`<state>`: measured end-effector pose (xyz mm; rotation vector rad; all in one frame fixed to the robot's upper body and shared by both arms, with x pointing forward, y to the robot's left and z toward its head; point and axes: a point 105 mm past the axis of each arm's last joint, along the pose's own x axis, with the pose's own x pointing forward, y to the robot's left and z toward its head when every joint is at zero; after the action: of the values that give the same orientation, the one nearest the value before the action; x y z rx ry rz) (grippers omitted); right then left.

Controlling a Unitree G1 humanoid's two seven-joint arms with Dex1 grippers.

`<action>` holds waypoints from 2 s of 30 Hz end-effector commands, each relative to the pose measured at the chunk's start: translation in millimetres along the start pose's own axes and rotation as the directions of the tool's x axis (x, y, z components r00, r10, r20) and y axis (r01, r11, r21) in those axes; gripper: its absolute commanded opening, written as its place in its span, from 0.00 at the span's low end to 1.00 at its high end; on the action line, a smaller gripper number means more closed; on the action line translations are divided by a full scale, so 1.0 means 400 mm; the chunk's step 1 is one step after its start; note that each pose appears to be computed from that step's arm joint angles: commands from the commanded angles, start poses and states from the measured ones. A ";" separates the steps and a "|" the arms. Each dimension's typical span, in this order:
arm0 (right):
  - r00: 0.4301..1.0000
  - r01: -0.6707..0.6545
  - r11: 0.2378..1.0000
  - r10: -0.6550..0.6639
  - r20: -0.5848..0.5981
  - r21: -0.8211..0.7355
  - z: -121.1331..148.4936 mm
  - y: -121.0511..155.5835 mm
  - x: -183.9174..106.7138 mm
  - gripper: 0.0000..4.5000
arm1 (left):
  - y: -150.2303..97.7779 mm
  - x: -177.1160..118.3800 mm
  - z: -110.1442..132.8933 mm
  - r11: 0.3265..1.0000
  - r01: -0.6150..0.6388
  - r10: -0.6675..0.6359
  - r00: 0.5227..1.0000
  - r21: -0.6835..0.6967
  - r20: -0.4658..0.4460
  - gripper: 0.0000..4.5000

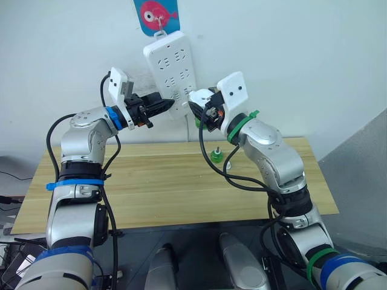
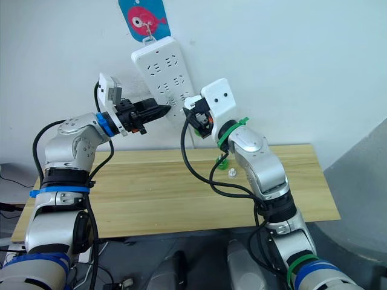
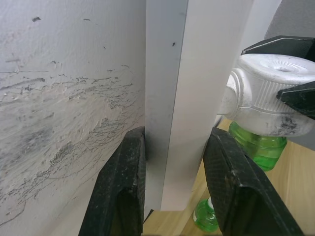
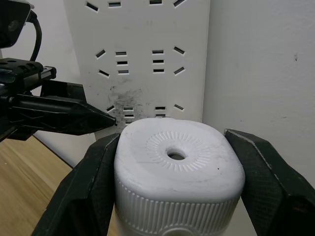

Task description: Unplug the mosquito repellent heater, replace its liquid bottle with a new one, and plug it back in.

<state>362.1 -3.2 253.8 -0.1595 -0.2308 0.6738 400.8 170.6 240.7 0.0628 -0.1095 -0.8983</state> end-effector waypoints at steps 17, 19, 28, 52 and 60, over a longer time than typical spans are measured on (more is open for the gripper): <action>0.986 -0.009 0.998 0.020 0.164 -0.065 0.104 0.015 -0.002 0.67 | 0.005 -0.010 0.017 1.000 -0.013 0.013 1.000 0.018 0.018 0.30; 0.986 -0.011 0.998 0.022 0.164 -0.066 0.104 0.016 -0.003 0.67 | 0.005 -0.010 0.017 1.000 -0.015 0.015 1.000 0.018 0.018 0.30; 0.991 -0.051 0.996 0.059 0.119 -0.071 0.079 0.025 -0.018 0.67 | 0.007 -0.010 0.018 1.000 -0.015 0.015 1.000 0.019 0.018 0.30; 0.987 -0.048 0.995 0.061 0.149 -0.085 0.073 0.022 -0.016 0.67 | 0.011 -0.017 0.023 1.000 -0.012 0.012 1.000 -0.027 0.015 0.30; 0.988 -0.031 0.995 0.045 0.147 -0.099 0.069 0.011 -0.014 0.67 | 0.013 -0.018 0.026 1.000 -0.011 0.011 1.000 -0.017 0.013 0.30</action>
<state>355.5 -3.6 257.4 -0.2010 -0.3131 0.7097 399.7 169.5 239.9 0.0275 -0.0863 -0.9170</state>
